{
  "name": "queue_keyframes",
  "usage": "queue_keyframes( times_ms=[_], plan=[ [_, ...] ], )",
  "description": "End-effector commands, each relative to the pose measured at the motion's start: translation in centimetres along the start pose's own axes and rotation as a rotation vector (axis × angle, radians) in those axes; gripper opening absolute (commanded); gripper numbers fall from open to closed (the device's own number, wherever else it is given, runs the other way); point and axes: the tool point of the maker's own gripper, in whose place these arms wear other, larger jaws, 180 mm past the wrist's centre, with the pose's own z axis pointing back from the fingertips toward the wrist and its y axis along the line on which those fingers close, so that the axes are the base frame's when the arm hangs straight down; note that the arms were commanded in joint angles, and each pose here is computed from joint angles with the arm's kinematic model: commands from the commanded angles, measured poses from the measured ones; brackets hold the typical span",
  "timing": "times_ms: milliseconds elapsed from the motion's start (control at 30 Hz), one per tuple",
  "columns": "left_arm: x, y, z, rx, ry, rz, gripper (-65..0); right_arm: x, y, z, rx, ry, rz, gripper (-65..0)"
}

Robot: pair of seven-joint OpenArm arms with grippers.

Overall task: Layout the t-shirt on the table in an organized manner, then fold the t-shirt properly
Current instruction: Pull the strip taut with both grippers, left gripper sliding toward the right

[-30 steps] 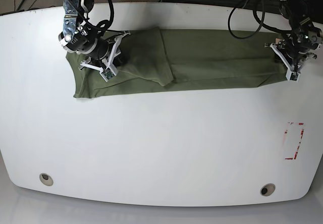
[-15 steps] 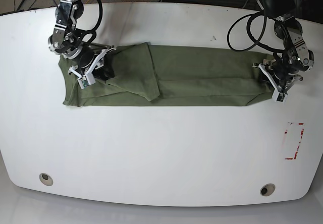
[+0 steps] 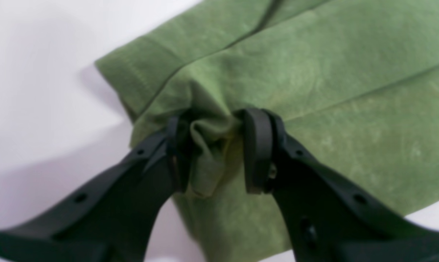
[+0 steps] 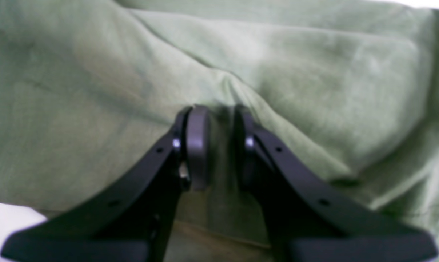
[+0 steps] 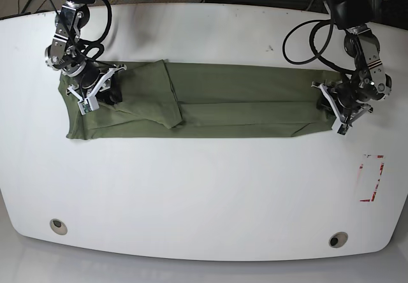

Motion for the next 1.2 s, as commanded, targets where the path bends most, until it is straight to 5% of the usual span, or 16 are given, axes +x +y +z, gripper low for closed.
queue_keyframes(
  times_ms=[0,333,767,1167],
  plan=[
    [0.2,2.3,1.2,0.073,0.030,-0.021,-43.5,-3.4,-1.8,0.6,-0.071,0.178,0.044,-52.8],
    [3.1,5.5,6.0,0.110,-0.121,0.106,-21.2,-2.7,-1.5,0.2,-0.066,0.162,0.045,-52.8],
    [-0.3,5.0,3.9,-0.049,-0.106,0.348,-20.3,-2.7,-1.4,0.2,-0.063,0.161,0.044,-52.8],
    [-2.4,2.8,1.8,-0.172,-0.085,0.454,-20.3,-2.7,-1.4,0.2,-0.063,0.161,0.044,-52.8]
  ],
)
